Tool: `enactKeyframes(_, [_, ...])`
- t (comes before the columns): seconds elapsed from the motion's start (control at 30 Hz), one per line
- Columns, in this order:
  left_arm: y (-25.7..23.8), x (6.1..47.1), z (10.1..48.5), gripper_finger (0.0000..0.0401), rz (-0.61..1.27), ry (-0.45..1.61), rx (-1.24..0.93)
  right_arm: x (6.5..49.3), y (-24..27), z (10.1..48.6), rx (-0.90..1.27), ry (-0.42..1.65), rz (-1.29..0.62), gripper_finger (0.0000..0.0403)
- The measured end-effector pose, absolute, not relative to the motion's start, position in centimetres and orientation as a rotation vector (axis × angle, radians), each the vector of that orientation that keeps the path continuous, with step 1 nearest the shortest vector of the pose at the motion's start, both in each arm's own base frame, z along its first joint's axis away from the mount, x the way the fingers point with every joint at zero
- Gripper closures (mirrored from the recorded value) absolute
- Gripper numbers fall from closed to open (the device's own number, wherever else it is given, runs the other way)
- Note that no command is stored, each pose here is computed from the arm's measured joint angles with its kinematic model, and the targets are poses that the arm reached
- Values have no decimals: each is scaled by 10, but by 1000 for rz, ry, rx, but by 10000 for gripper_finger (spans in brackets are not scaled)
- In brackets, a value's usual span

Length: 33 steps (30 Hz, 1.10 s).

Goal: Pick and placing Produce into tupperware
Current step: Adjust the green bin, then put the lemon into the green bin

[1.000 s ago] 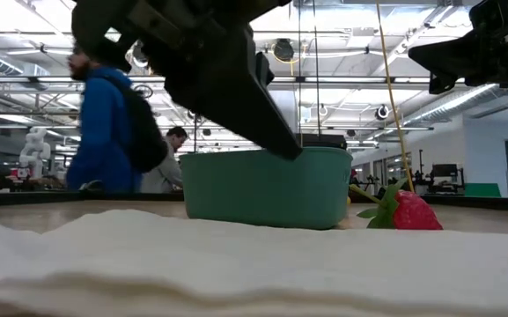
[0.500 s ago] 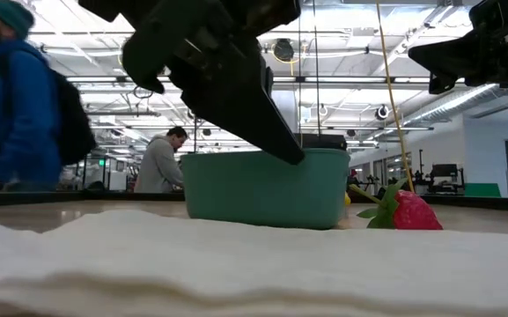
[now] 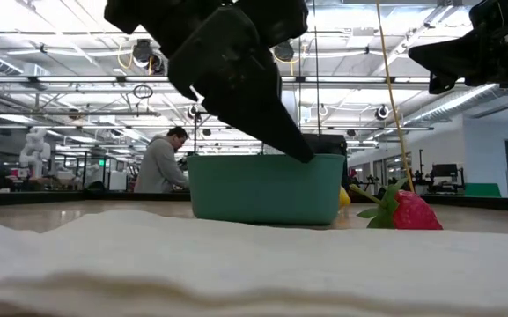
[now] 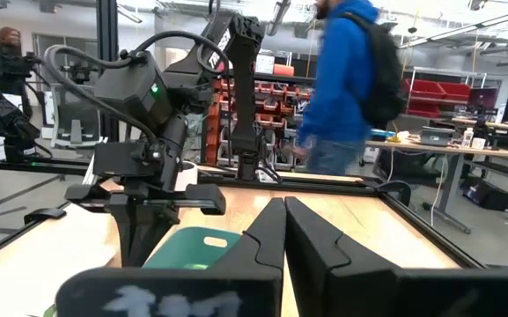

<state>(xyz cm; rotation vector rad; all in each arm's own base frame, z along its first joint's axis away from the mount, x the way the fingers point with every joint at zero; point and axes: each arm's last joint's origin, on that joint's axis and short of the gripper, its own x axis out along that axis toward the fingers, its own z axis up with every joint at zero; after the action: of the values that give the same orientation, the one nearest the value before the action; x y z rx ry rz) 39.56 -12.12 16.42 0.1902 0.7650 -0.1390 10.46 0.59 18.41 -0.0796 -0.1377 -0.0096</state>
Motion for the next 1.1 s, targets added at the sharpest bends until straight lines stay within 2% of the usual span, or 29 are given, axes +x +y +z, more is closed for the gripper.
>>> enactKeyframes(0.37, [-112, 400, 166, 401, -189, 746, 185, 105, 6, 184, -80, -138, -10, 403])
enactKeyframes(0.77, [-102, 400, 163, 400, -132, 781, 198, 105, 6, 184, -80, -138, -9, 403])
enactKeyframes(0.97, [-107, 401, 167, 400, -249, 746, 213, 105, 6, 184, -80, -138, -9, 403])
enactKeyframes(1.1, [-122, 400, 191, 400, -351, 670, 241, 105, 6, 184, -80, -136, -9, 403])
